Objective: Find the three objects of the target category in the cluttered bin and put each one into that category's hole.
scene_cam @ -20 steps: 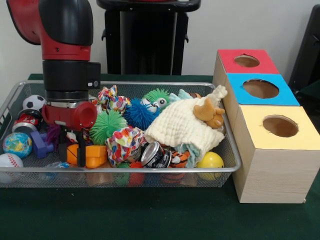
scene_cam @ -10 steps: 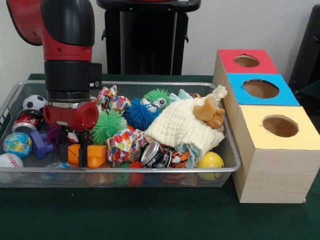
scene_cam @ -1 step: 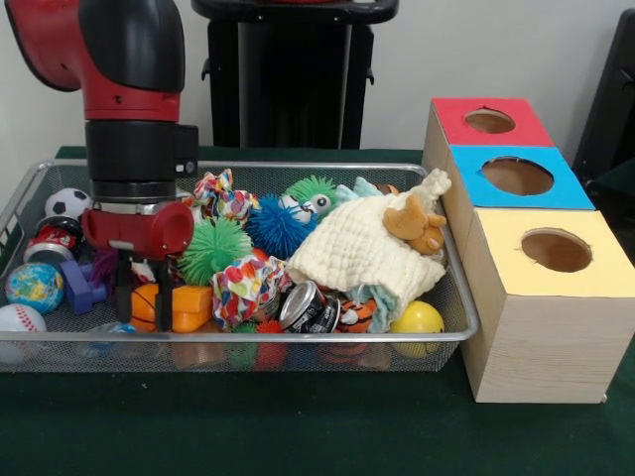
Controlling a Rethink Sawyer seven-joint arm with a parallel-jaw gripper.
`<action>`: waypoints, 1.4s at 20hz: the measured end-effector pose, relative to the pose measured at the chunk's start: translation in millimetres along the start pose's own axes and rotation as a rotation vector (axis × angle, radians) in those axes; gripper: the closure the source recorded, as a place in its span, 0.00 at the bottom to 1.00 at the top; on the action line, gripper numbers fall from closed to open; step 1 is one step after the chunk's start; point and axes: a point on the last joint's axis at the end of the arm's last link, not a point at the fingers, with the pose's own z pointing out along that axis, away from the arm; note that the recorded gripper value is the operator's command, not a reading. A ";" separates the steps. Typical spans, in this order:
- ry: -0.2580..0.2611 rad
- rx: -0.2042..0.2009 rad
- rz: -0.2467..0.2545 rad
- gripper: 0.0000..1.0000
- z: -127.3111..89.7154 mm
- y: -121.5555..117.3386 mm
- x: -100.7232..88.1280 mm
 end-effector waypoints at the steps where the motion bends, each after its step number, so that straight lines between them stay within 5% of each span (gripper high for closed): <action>1: 0.000 -0.001 -0.005 0.00 0.1 -0.8 -0.5; 28: 0.053 -0.014 -0.224 0.00 8.5 -11.3 -22.0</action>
